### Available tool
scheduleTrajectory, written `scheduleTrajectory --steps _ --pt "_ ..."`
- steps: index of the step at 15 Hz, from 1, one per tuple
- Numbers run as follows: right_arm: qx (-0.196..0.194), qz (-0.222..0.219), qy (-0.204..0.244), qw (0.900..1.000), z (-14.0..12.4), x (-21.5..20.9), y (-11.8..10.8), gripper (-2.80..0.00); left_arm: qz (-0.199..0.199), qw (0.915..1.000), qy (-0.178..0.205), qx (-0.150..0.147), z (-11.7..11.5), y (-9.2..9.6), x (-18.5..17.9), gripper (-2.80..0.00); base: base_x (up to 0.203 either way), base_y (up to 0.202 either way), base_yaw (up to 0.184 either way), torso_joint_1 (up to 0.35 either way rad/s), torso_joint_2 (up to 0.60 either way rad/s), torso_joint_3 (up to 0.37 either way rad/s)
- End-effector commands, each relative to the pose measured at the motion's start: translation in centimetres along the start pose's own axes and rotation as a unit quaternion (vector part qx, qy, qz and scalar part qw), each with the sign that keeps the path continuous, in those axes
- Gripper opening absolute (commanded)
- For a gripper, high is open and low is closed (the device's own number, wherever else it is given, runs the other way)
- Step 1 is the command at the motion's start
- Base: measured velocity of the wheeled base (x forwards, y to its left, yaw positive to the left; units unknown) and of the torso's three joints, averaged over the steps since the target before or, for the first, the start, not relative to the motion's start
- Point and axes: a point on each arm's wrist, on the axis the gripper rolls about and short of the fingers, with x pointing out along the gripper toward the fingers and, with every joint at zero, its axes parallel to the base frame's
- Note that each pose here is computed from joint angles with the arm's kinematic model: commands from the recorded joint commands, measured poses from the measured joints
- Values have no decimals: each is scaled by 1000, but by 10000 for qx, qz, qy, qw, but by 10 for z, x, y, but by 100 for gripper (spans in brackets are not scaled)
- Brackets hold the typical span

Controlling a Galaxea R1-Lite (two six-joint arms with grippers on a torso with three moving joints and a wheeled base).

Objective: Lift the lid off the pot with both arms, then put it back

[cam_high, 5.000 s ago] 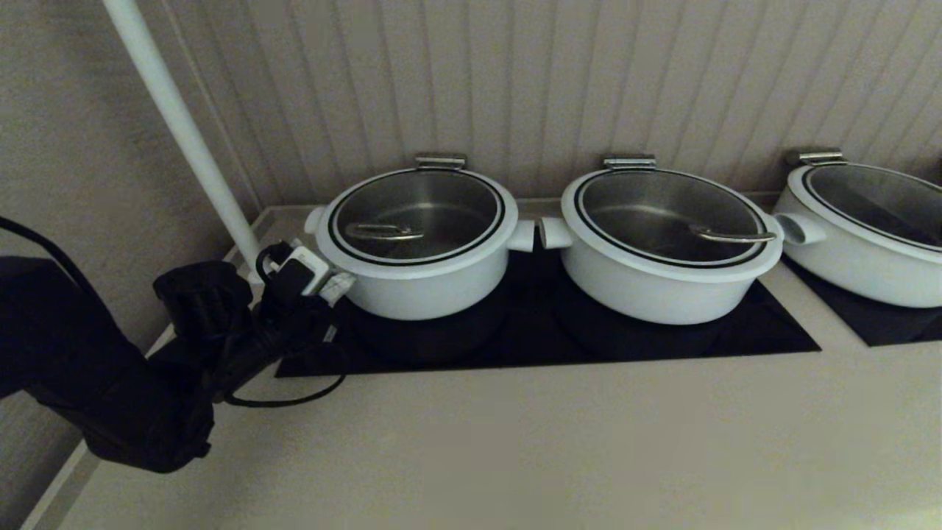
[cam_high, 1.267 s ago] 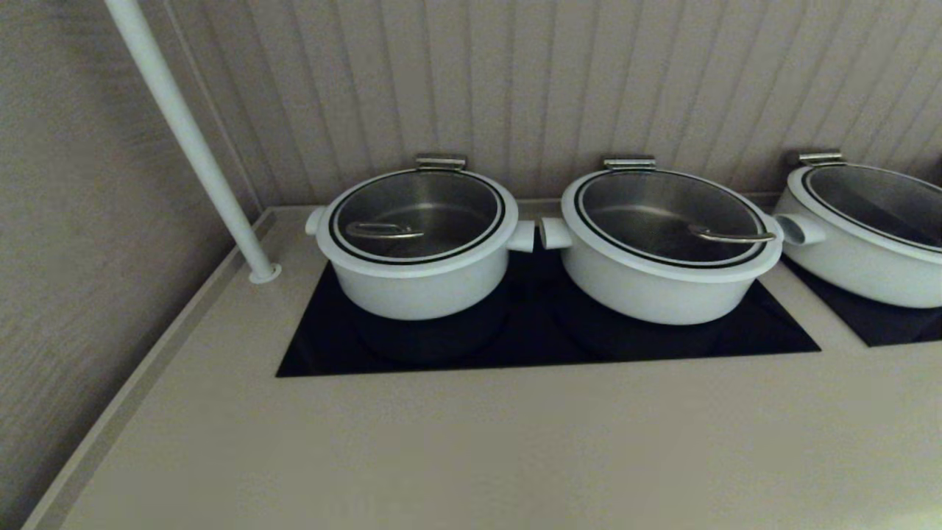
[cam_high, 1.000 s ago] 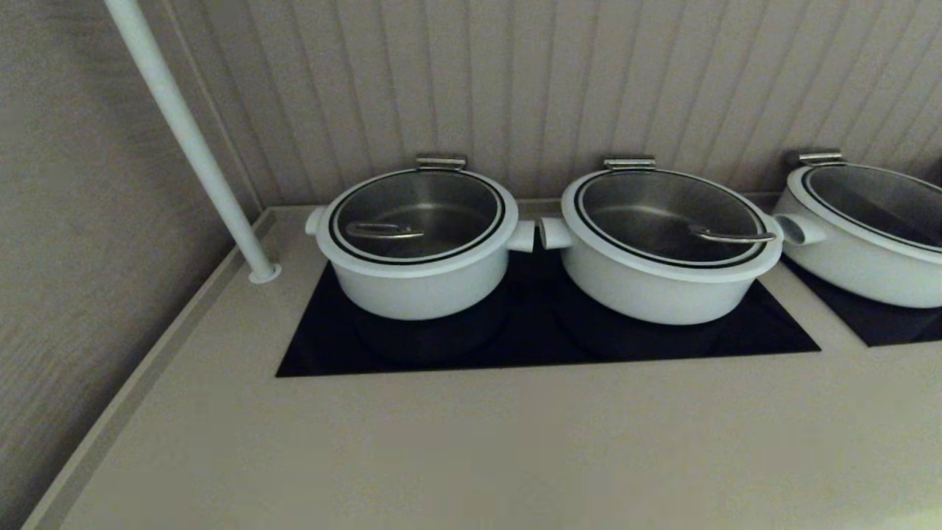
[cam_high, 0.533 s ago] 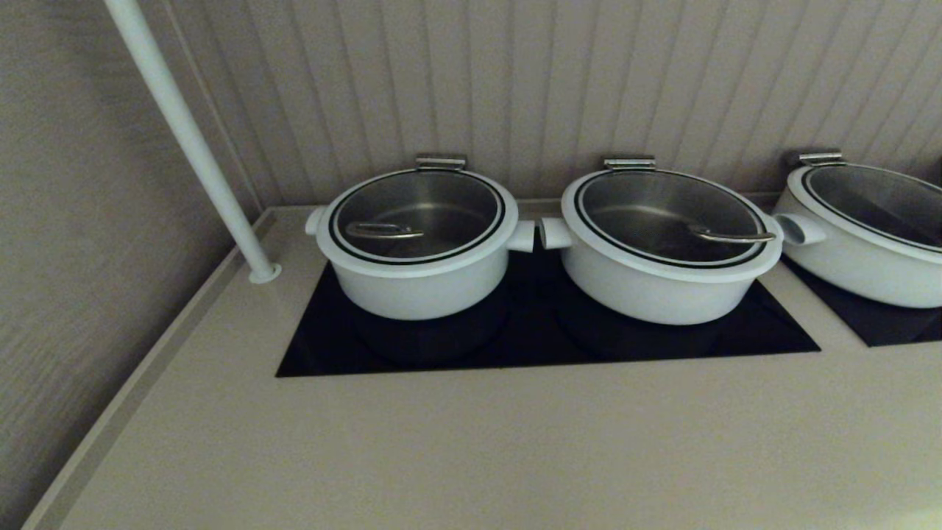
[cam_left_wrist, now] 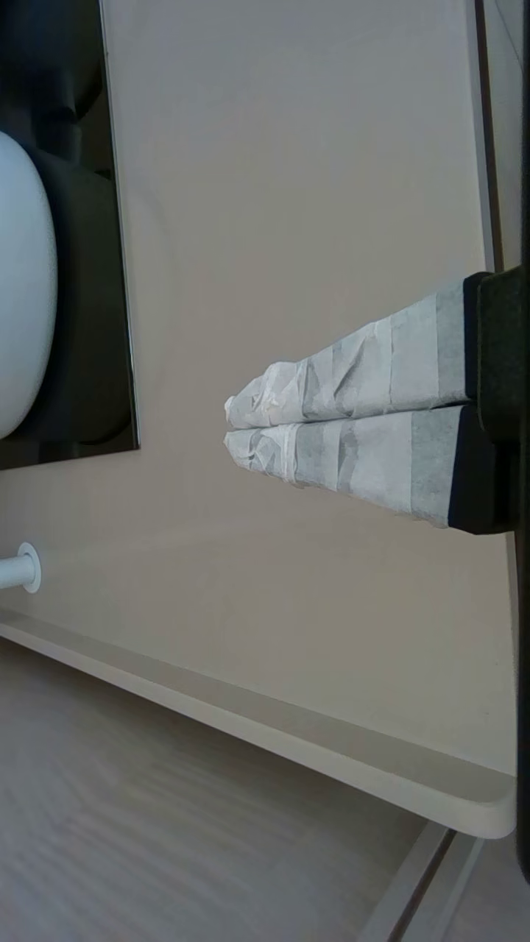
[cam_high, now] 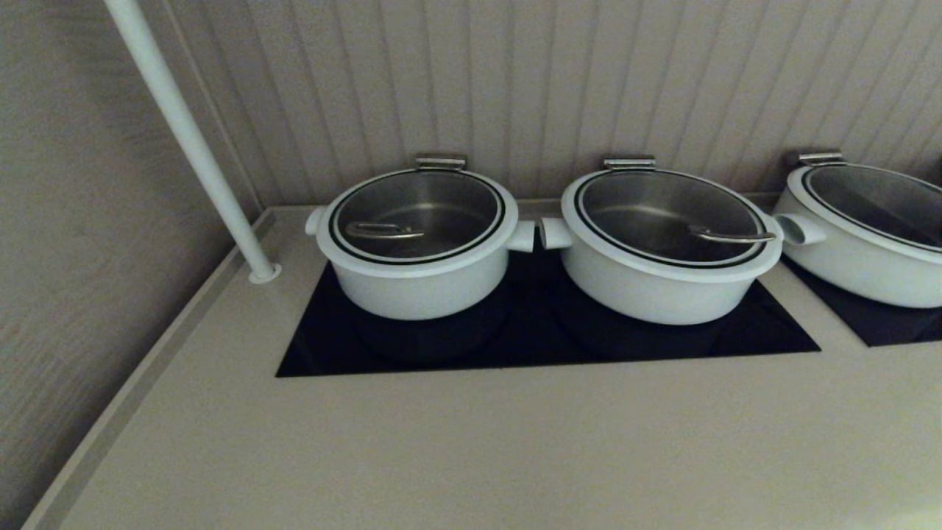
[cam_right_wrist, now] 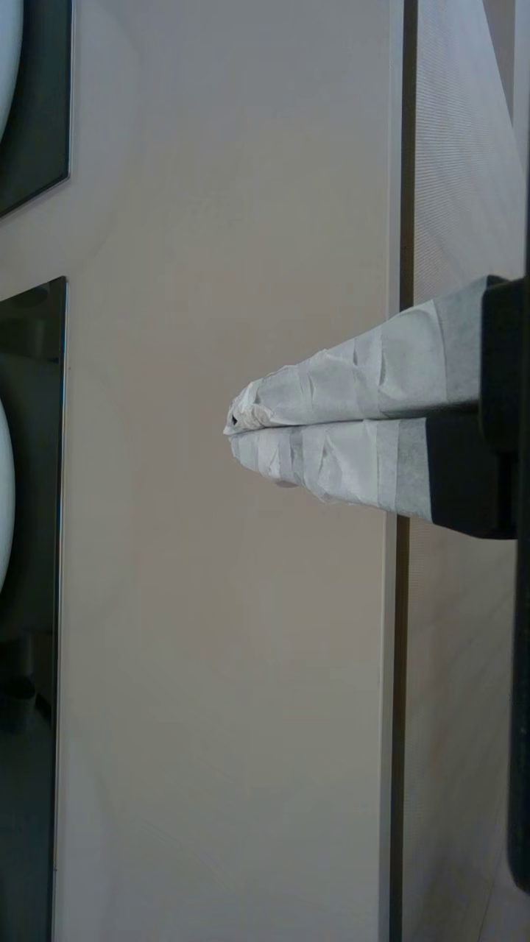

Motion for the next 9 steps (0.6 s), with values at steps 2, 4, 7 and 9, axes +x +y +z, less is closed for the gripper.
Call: scheduleTrajectory --steps 2,4,7,9 --pt "-1 1 8 10000 0 0 0 -280 45 10000 -5 -36 0 0 0 -280 0 0 0 0 0 0" --pt "-8 1 7 10000 0 0 0 -280 61 9999 -6 -137 0 0 0 -280 0 0 0 0 0 0" --pt "-8 -7 8 10000 0 0 0 -280 61 9998 -7 -166 0 0 0 -280 0 0 0 0 0 0" --pt "0 -7 8 10000 0 0 0 -280 55 9998 -7 -166 0 0 0 -280 0 0 0 0 0 0"
